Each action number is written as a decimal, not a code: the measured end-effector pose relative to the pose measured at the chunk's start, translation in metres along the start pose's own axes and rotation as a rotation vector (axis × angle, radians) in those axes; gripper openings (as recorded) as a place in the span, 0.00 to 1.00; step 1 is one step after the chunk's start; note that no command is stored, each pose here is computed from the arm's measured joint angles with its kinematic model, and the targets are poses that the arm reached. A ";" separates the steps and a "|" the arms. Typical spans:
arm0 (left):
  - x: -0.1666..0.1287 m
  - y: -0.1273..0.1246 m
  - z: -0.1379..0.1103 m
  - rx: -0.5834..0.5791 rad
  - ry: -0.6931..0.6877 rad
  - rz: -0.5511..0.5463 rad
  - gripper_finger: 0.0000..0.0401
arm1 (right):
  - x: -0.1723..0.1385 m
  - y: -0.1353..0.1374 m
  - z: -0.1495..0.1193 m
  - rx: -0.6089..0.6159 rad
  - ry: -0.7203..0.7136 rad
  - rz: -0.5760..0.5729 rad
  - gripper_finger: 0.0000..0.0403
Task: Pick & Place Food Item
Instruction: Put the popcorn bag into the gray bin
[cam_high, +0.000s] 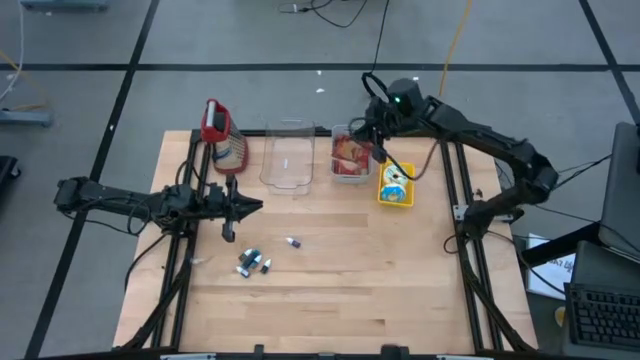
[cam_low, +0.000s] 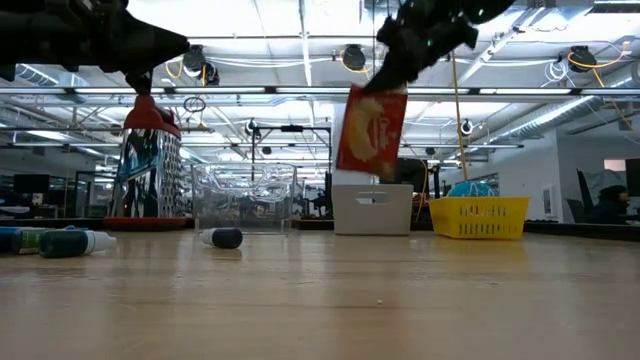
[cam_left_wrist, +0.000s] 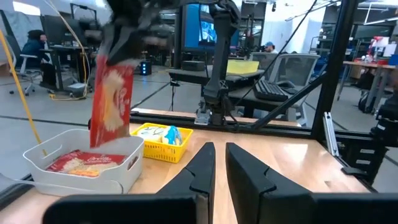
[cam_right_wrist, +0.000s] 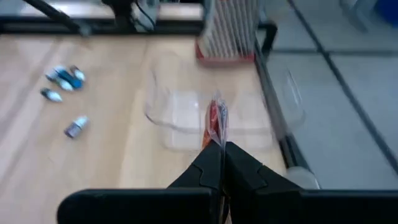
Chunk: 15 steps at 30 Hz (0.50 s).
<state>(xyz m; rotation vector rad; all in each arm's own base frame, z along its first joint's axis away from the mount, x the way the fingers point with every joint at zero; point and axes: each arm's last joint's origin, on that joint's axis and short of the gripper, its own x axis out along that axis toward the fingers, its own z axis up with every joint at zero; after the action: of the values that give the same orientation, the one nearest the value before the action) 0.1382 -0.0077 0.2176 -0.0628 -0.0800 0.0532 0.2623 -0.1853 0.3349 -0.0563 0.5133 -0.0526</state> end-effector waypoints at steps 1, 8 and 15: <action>0.000 0.000 0.000 0.000 0.000 0.000 0.09 | 0.003 -0.005 -0.005 0.006 0.018 -0.005 0.00; 0.000 0.000 0.000 -0.001 0.000 0.000 0.09 | 0.017 -0.021 -0.030 0.022 0.144 0.018 0.00; 0.000 0.000 0.000 -0.003 0.000 0.000 0.09 | 0.017 -0.020 -0.029 0.015 0.139 0.019 0.00</action>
<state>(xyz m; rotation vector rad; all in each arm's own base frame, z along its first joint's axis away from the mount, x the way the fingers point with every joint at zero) 0.1382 -0.0077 0.2176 -0.0659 -0.0798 0.0530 0.2621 -0.2079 0.3023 -0.0335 0.6522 -0.0416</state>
